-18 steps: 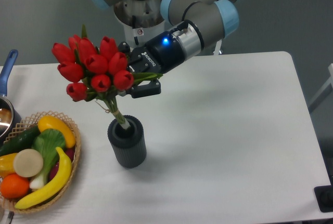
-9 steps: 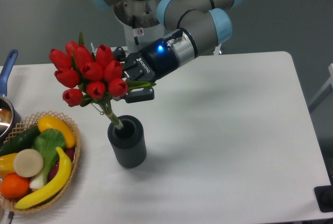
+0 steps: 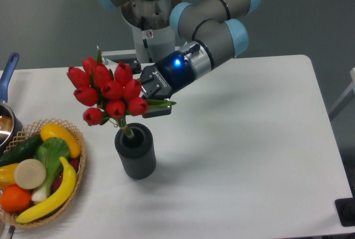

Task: Insert the flowers into the vase
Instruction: 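Lower the tulip stems into the vase opening, then push the tulips further down into the vase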

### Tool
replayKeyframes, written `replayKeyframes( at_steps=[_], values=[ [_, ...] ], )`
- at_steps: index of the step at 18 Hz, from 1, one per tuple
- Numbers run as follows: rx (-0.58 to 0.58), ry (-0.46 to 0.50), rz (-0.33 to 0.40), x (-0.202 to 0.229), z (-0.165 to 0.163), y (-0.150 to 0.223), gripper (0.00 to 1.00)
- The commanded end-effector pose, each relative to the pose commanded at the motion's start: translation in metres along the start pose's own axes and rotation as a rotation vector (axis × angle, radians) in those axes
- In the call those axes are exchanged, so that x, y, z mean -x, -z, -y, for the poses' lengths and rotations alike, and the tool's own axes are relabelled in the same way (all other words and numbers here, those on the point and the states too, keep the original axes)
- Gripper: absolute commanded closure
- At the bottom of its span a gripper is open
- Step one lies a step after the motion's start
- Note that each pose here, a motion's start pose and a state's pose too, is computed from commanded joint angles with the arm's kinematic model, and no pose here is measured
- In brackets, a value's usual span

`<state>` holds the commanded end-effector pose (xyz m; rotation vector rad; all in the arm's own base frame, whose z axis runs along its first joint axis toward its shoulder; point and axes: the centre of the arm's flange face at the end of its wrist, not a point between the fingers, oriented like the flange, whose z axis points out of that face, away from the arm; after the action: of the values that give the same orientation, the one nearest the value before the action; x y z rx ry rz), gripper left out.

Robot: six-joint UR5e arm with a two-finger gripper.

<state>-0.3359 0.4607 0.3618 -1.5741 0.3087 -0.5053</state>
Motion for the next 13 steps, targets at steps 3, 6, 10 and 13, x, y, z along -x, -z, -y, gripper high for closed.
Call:
replayKeyframes(
  at_steps=[3,6,10,13],
  values=[
    [0.001,0.018,-0.003,0.006,-0.011,-0.002,0.59],
    [0.0,0.043,0.0,0.006,-0.023,0.0,0.59],
    [0.002,0.045,0.0,0.012,-0.039,0.0,0.59],
    [0.002,0.051,0.001,0.016,-0.046,0.0,0.59]
  ],
)
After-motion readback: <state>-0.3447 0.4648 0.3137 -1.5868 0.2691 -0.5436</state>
